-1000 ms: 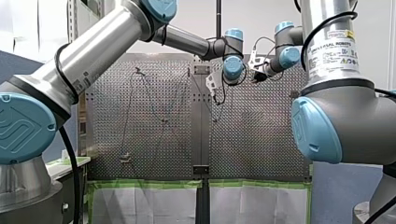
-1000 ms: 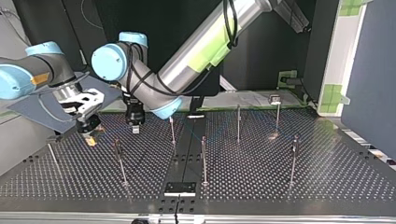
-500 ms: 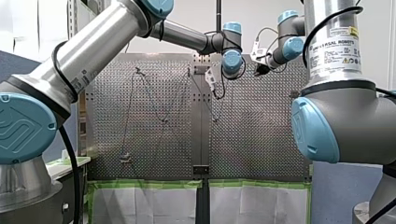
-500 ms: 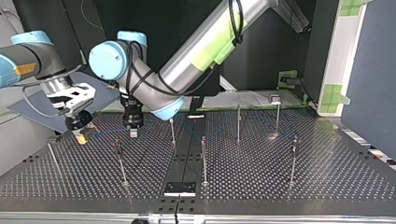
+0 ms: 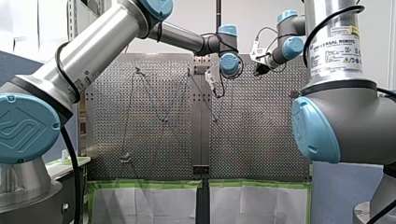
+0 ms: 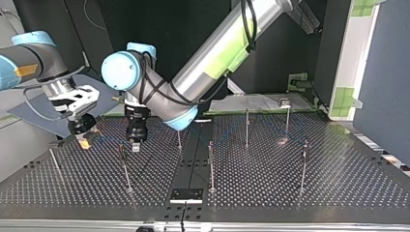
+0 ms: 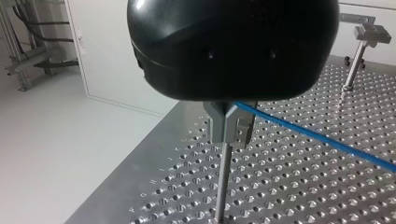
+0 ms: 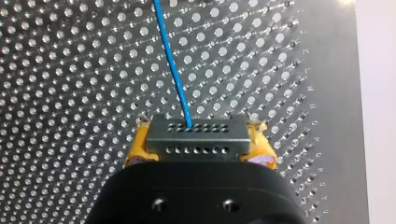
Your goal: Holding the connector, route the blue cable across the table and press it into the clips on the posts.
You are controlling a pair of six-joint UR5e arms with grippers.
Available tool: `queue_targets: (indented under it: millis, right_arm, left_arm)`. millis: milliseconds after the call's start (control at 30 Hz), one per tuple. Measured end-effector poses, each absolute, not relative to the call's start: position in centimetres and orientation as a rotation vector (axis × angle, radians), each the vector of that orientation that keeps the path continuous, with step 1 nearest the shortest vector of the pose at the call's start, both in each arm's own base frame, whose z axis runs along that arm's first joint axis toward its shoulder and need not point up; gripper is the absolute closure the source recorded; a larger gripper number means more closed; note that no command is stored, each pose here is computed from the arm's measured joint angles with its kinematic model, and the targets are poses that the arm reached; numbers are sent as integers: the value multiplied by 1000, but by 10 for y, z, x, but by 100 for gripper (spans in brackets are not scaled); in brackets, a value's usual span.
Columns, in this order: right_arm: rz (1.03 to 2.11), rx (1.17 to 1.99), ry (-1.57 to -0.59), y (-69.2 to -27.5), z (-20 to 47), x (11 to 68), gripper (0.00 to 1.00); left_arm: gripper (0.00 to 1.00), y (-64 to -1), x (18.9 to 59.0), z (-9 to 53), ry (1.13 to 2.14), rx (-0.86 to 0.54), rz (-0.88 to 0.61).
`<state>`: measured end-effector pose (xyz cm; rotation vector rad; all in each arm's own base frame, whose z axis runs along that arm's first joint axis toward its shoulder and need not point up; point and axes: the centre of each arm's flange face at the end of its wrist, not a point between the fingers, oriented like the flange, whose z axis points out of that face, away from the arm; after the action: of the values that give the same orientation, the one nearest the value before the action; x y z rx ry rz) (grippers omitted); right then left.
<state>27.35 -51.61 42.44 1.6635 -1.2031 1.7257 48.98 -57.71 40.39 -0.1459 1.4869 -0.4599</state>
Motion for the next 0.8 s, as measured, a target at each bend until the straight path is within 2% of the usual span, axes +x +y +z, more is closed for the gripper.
queue_targets:
  millis: [533, 800]
  right_arm:
    - [1727, 1665, -1203, -516, 424, 274, 100]
    - [1726, 1664, -1203, -516, 424, 273, 100]
  left_arm:
    - [100, -566, 530, 385, 1448, -140, -473]
    - [100, -572, 520, 385, 1459, -135, -473]
